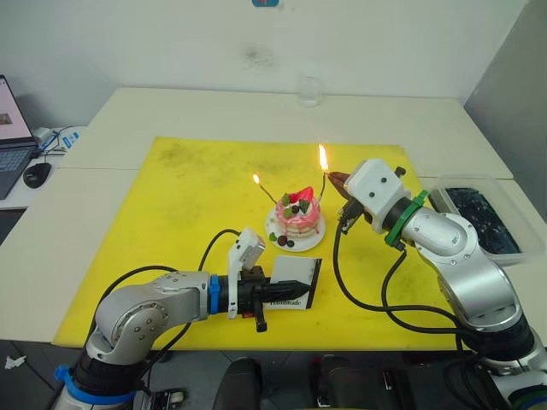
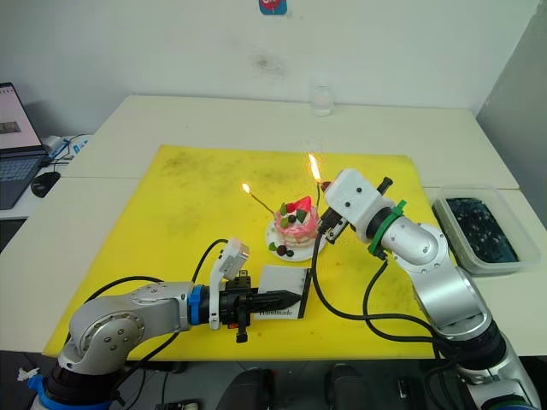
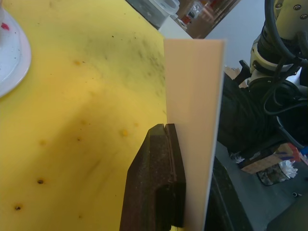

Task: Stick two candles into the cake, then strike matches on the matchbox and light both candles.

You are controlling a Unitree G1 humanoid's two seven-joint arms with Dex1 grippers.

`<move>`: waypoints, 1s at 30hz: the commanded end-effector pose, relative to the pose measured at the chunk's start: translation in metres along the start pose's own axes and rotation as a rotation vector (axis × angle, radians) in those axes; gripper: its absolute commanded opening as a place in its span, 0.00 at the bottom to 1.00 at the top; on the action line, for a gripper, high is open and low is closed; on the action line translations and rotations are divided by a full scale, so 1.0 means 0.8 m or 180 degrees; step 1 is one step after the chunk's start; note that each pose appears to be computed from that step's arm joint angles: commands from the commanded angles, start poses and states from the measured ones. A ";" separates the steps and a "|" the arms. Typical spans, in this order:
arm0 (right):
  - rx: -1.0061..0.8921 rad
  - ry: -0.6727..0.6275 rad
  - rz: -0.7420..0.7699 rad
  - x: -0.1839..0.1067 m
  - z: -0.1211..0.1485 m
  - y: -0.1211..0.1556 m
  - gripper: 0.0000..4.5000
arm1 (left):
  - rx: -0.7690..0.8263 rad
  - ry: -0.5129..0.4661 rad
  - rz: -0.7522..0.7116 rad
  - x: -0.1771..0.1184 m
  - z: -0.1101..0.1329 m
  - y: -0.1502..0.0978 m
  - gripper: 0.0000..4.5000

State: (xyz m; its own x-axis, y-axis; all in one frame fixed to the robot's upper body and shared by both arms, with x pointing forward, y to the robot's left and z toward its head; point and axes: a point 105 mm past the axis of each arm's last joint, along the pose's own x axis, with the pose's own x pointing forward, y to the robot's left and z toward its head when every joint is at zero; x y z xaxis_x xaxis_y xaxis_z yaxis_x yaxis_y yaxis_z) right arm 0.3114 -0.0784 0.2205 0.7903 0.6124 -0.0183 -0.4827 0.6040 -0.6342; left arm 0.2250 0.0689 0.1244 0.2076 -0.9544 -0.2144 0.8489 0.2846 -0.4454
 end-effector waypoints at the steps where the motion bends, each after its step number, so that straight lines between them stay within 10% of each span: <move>1: -0.0104 -0.0117 -0.0059 -0.001 0.013 -0.007 0.01 | 0.0093 -0.0039 -0.0074 0.000 0.004 -0.006 0.00; 30: -0.0145 -0.0053 -0.0045 -0.014 0.010 -0.003 0.01 | 0.0100 -0.0017 -0.0106 0.001 0.000 -0.004 0.00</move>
State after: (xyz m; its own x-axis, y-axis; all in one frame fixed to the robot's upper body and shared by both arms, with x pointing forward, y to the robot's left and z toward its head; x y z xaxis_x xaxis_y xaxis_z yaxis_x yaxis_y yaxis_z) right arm 0.3059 -0.0806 0.2134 0.7886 0.6125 -0.0537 -0.4978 0.5848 -0.6404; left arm 0.2245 0.0695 0.1215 0.1935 -0.9565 -0.2185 0.8541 0.2738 -0.4421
